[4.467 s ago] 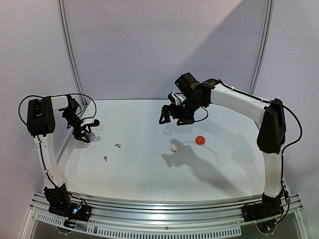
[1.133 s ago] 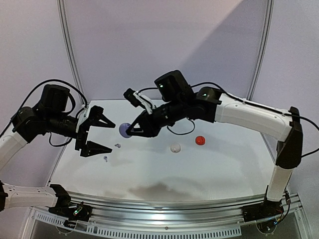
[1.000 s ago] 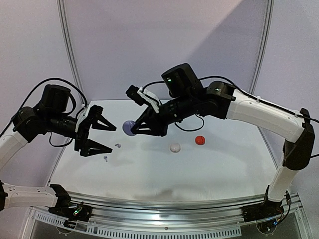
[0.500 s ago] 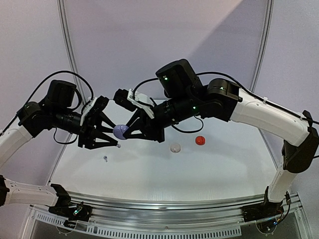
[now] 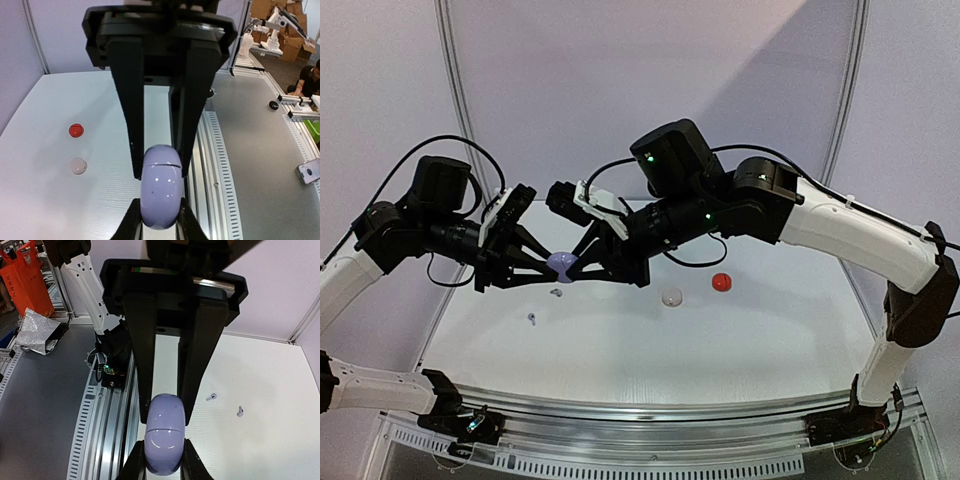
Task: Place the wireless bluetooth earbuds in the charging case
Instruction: Pass from the right arm to the left, then pass from the left arm to the right
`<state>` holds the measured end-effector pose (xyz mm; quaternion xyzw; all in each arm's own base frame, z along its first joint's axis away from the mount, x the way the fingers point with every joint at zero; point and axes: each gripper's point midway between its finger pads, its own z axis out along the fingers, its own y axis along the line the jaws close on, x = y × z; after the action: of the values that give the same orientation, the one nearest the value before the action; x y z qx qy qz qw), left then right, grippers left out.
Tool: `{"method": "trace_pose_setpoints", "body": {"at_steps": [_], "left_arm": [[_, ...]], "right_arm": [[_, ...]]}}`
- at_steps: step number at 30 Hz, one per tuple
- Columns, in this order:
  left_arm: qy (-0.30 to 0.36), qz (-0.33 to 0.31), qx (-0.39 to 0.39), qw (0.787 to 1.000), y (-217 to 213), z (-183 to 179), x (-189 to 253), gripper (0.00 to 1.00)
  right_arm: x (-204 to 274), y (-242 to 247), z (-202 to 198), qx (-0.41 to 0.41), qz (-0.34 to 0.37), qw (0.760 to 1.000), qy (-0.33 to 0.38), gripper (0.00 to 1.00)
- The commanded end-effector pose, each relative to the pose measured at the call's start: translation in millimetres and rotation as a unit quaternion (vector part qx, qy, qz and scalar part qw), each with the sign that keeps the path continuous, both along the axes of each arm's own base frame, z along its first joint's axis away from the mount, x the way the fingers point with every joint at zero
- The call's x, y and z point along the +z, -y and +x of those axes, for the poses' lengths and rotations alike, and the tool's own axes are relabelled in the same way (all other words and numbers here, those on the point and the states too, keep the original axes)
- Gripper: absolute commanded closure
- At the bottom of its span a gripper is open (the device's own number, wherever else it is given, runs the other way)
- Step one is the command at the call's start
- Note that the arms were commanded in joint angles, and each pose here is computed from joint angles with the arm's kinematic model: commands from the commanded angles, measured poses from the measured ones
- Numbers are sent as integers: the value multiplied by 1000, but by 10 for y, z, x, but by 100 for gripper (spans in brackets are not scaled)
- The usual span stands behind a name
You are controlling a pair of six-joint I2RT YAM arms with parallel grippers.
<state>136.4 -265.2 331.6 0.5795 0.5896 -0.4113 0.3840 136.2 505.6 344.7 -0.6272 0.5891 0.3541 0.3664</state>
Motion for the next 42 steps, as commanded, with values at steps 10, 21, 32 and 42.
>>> {"method": "trace_pose_setpoints", "body": {"at_steps": [10,21,32,42], "left_arm": [[-9,-109,45,993,-64,53,441,100],[-15,-306,119,944,-386,244,1119,100],[3,-330,101,939,-447,162,1279,100],[-2,-330,102,939,-447,169,1246,100]], "right_arm": [[441,27,226,-61,133,989,5,26],[1196,96,167,-33,336,932,-129,31],[1316,-383,180,-3,369,917,-151,36],[1353,-430,112,25,376,912,-164,73]]}}
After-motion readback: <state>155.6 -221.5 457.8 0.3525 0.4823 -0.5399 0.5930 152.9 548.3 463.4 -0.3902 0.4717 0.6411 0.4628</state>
